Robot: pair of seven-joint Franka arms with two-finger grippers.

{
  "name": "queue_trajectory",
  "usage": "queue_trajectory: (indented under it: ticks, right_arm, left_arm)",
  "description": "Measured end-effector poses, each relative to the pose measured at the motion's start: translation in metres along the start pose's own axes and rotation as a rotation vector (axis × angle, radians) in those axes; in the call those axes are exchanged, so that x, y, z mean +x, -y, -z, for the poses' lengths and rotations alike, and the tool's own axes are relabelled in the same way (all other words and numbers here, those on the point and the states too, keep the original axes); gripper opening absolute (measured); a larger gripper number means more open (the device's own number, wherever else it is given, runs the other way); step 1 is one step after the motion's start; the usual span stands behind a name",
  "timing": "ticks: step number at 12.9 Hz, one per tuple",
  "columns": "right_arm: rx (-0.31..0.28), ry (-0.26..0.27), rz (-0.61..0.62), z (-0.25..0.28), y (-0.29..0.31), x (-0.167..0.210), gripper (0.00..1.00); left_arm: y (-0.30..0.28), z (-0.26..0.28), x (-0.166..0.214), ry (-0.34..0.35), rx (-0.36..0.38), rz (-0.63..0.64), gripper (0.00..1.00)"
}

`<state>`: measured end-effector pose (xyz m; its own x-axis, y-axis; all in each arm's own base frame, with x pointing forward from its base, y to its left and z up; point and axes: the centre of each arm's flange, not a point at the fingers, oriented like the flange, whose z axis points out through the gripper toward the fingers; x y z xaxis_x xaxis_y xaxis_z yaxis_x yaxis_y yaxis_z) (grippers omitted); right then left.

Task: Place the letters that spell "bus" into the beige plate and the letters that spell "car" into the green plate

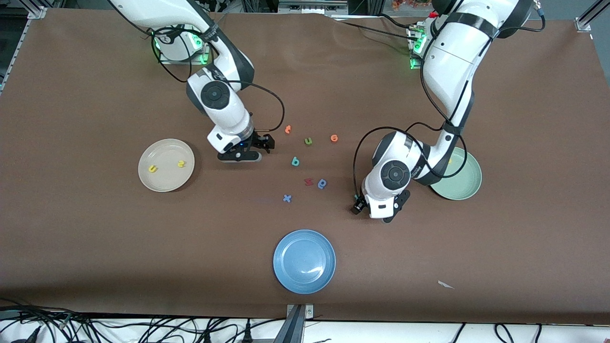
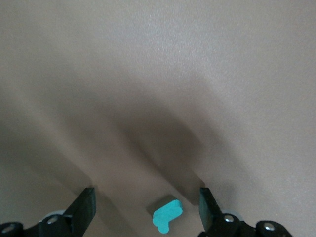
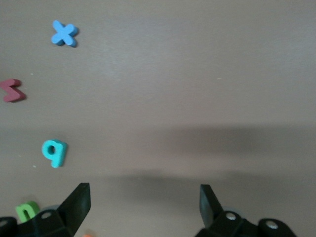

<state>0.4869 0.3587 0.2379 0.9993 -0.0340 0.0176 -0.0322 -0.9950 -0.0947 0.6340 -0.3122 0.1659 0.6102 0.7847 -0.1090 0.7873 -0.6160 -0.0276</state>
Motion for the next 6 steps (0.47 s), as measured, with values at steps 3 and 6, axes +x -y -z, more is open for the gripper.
queue_trajectory:
  ticks: [3,6]
  right_arm:
    - [-0.014,0.0,-0.042,-0.01,0.032,-0.001,0.98]
    - [-0.041,-0.014,-0.078,-0.02,0.063,0.004,0.98]
  left_arm:
    - [-0.002,0.0,-0.006,0.0,0.0,0.0,0.9]
    - [-0.003,0.0,-0.01,-0.001,-0.002,-0.002,0.81]
